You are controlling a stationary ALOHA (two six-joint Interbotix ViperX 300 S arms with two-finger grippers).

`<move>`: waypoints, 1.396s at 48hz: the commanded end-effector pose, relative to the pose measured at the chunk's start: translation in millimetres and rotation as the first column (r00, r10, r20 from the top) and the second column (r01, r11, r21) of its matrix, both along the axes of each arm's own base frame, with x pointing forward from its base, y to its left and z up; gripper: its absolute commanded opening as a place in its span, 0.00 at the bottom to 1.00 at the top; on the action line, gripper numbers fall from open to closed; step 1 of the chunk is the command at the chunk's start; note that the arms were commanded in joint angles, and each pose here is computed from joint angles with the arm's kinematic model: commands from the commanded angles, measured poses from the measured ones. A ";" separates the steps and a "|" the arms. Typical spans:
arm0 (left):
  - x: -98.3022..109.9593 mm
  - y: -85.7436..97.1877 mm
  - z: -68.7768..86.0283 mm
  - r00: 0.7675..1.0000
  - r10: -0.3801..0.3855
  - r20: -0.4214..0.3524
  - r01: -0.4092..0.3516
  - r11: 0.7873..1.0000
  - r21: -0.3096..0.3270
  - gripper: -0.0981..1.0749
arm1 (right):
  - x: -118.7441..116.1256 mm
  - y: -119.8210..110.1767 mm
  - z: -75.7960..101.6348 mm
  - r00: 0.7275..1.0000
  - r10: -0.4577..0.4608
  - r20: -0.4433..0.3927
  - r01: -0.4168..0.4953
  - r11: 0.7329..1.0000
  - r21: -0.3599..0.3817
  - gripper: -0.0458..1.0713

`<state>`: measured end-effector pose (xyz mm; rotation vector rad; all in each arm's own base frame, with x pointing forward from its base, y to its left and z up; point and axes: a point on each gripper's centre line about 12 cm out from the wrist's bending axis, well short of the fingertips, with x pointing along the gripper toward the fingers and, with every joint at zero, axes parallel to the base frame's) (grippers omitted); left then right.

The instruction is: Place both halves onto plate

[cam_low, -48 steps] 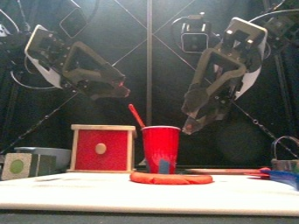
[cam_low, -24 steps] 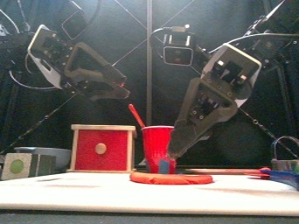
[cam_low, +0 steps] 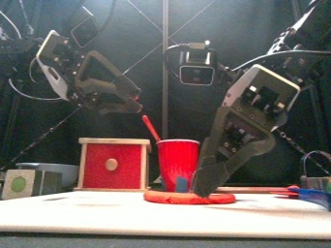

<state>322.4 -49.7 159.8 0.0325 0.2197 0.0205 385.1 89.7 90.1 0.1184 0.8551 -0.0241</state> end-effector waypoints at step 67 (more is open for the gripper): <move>4.7 -1.5 9.6 0.999 0.000 0.032 0.000 1.000 -0.007 0.85 | 1.8 -4.3 36.7 0.995 -0.056 0.084 0.053 0.998 0.040 0.75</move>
